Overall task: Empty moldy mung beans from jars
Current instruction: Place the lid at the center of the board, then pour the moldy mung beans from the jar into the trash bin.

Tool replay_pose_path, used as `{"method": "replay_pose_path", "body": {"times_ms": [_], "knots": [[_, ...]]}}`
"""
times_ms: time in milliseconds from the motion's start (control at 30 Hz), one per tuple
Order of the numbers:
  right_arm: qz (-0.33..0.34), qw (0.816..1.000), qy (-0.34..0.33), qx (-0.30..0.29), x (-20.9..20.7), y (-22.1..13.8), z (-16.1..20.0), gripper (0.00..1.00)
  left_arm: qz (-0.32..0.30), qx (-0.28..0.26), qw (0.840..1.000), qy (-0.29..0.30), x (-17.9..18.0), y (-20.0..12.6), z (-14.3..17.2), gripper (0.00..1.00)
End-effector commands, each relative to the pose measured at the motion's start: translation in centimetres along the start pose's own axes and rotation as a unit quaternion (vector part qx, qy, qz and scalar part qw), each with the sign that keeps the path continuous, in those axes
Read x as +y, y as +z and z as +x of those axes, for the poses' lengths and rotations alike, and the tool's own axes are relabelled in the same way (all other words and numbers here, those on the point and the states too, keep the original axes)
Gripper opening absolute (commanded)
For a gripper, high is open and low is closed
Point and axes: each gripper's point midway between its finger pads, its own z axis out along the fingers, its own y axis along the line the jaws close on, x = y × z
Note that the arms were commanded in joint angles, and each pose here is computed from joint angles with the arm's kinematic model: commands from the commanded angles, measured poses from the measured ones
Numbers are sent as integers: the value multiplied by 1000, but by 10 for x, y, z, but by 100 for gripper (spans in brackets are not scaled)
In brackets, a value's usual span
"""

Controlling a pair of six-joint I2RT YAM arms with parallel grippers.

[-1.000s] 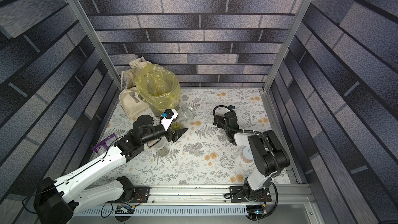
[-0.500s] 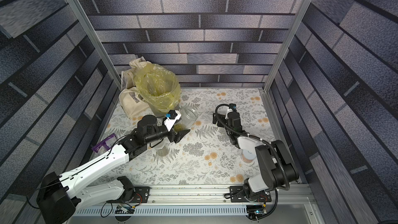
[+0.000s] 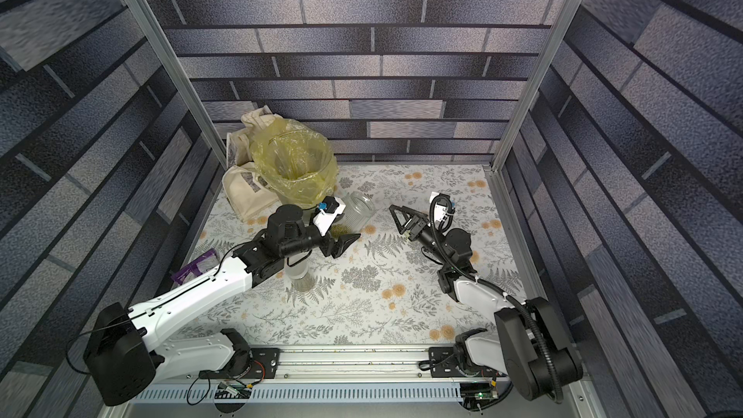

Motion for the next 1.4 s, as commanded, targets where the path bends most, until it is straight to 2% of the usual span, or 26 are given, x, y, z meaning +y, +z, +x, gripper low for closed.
{"method": "replay_pose_path", "body": {"times_ms": [0,267,467,900,1100,1300,1367], "knots": [[-109,994,-13,2,55,4,-3,100,-8,-59,998,8,5,-4,-50,52],[-134,990,-37,13,79,11,6,100,-3,-39,999,11,2,10,-55,52],[-104,992,-61,35,74,17,14,100,16,-33,999,22,-12,20,-58,52],[-110,992,-46,29,69,34,13,98,48,-38,997,41,-41,38,-67,52],[-103,993,-43,23,64,38,11,79,53,-37,997,43,-45,43,-67,52],[-102,994,-30,27,60,41,13,51,51,-41,997,47,-43,43,-70,52],[-106,994,-16,18,61,41,9,49,49,-43,997,48,-43,44,-70,53]]}}
